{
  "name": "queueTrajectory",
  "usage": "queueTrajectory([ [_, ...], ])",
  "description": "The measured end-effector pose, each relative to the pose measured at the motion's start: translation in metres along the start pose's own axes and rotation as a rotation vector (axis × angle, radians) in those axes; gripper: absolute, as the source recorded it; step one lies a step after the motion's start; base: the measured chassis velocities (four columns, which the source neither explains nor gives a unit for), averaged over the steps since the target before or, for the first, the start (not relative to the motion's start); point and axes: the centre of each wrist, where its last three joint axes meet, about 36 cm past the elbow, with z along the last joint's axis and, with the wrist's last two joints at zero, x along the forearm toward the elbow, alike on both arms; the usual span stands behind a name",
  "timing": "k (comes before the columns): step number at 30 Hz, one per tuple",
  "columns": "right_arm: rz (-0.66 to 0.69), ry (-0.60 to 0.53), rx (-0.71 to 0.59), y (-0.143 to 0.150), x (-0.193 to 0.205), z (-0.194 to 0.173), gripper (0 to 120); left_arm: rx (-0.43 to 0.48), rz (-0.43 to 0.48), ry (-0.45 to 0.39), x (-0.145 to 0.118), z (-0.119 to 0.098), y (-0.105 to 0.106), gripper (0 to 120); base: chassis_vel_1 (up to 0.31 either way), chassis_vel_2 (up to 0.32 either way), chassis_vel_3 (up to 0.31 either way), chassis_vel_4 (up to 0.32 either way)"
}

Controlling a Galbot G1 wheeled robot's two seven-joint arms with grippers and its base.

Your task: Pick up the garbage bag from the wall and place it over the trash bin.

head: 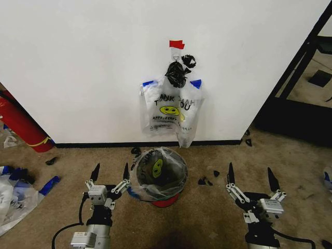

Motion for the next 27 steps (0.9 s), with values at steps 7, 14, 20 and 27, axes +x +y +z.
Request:
queueTrajectory([
  [7, 0.008, 0.001, -0.008, 0.0057, 0.0021, -0.0019, 100, 0.003, -0.005, 0.002, 0.0002, -0.0046, -0.0017, 100, 0.0, 0.0, 0.0, 0.0],
  [14, 0.012, 0.005, -0.006, 0.005, 0.0037, -0.0021, 100, 0.0, -0.007, 0.01, -0.0002, -0.0057, -0.002, 100, 0.0, 0.0, 0.0, 0.0],
  [20, 0.012, 0.014, -0.004, 0.005, 0.0027, -0.0021, 100, -0.004, -0.012, 0.019, -0.0007, -0.0063, -0.0023, 100, 0.0, 0.0, 0.0, 0.0],
  [27, 0.013, 0.02, -0.007, 0.0054, 0.0016, -0.0012, 100, -0.01, -0.018, 0.026, -0.0017, -0.0074, -0.0015, 100, 0.0, 0.0, 0.0, 0.0],
])
